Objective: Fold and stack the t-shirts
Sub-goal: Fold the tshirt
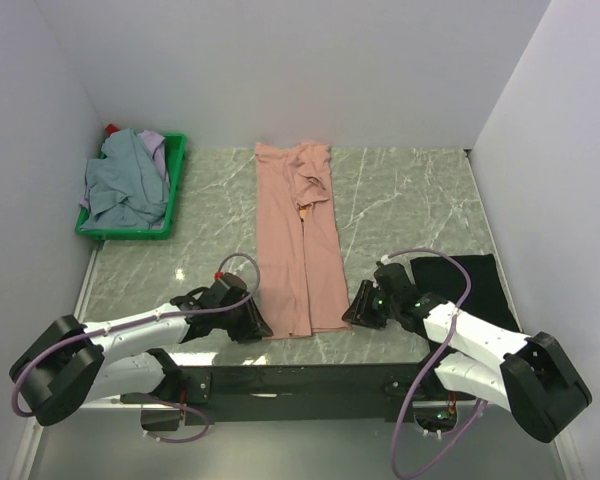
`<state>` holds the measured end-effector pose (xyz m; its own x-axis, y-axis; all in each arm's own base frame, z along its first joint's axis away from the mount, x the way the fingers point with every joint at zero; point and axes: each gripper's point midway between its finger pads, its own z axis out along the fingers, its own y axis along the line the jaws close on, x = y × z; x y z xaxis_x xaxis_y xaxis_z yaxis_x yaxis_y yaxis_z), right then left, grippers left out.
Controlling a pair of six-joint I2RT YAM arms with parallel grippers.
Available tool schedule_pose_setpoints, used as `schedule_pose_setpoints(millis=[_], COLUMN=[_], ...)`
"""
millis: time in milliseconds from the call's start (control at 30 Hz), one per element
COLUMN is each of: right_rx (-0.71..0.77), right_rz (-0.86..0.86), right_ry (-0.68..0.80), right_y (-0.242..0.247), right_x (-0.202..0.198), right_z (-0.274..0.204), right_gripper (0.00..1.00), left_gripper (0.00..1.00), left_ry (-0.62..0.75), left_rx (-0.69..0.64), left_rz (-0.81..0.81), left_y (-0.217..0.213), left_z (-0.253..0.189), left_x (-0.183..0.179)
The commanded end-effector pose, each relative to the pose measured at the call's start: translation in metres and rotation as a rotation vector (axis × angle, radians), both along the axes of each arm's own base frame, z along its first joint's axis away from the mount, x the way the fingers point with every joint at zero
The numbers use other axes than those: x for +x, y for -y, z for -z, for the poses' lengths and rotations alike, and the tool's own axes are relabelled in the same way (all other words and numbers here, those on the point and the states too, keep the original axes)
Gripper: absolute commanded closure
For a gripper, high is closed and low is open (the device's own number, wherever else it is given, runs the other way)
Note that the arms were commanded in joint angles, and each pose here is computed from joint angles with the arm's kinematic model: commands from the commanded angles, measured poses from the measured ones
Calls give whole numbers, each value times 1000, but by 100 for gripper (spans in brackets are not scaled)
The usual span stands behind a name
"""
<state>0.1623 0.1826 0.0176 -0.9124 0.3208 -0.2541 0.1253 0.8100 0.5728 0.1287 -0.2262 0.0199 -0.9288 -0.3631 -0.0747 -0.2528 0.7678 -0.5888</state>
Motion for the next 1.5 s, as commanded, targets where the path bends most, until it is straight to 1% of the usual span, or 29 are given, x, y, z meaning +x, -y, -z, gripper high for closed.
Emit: schedule_pose_setpoints(millis=[0, 67, 100, 167, 200, 267, 333, 367, 400, 433, 467, 500, 533, 700, 867, 933, 1000, 1033, 1067, 1100, 1133, 1167, 1200, 1267, 1300, 1333, 1400, 1433, 1467], right_rx=[-38, -30, -29, -25, -25, -18, -14, -11, -6, -3, -5, -6, -19, -29, -15, -17, -15, -56, -44, -55, -125, -138, -118, -161, -144, -170, -139, -169, -173], right_rz=[3, 2, -1, 2, -1, 1, -3, -4, -6, -7, -5, -14, -1, -5, -39, -34, -27, -22, -24, -27, -31, -40, -37, -63, -47, -59, -58, -45, -40], right_ry=[-52, -51, -54, -52, -56, -55, -47, -50, -51, -49, -46, -44, -44, -30, -39, -19, 28, 54, 99, 117, 136, 152, 196, 218, 253, 250, 278, 263, 267], right_y=[10, 9, 8, 8, 8, 6, 4, 3, 2, 1, 0, -1, 1, 3, 4, 7, 6, 11, 5, 4, 8, 4, -5, -14, -20, -24, -37, -35, -37], right_x=[-13, -13, -14, -14, -16, -15, -14, -14, -15, -15, -15, -16, -17, -32, -62, -65, -56, -51, -41, -36, -27, -20, -5, 15, 32, 46, 71, 87, 97], right_z=[15, 14, 15, 15, 16, 16, 17, 17, 17, 17, 17, 16, 16, 14, 9, 1, -18, -22, -42, -50, -49, -56, -79, -84, -102, -98, -117, -109, -111], right_gripper=[61, 62, 62, 62, 62, 62, 63, 65, 76, 86, 89, 98, 100, 100, 100, 100, 100, 100, 100, 100, 100, 100, 100, 100, 100, 100, 100, 100, 100], left_gripper=[65, 68, 72, 77, 82, 87, 95, 97, 99, 100, 100, 99, 100, 100, 100, 100, 100, 100, 100, 100, 100, 100, 100, 100, 100, 100, 100, 99, 99], left_ry=[-29, -27, -27, -27, -28, -32, -32, -30, -29, -25, -24, -26, -30, -37, -35, -17, 30, 51, 97, 108, 127, 149, 147, 199, 197, 222, 211, 235, 244], left_rx=[63, 65, 61, 66, 66, 63, 63, 65, 69, 69, 70, 78, 81, 93, 97, 76, 78, 83, 105, 115, 99, 105, 101, 68, 69, 57, 101, 83, 98], left_rz=[-16, -14, -9, -6, -6, -1, 4, 6, 15, 20, 25, 31, 34, 84, 121, 121, 123, 121, 111, 111, 112, 130, 97, 99, 74, 67, 55, 55, 42], left_y=[-8, -6, -3, -2, -1, 1, 3, 4, 4, 5, 5, 5, 5, 7, 9, 12, 14, 17, 14, 15, 20, 20, 17, 21, 18, 21, 13, 18, 13], left_z=[11, 12, 12, 13, 14, 16, 17, 17, 17, 17, 17, 19, 20, 20, 15, 5, -7, -17, -21, -24, -34, -37, -39, -54, -55, -66, -60, -72, -72], left_x=[-8, -7, -8, -9, -9, -12, -11, -11, -12, -12, -12, -14, -16, -37, -63, -62, -55, -49, -36, -29, -20, -12, 3, 27, 41, 56, 80, 94, 108])
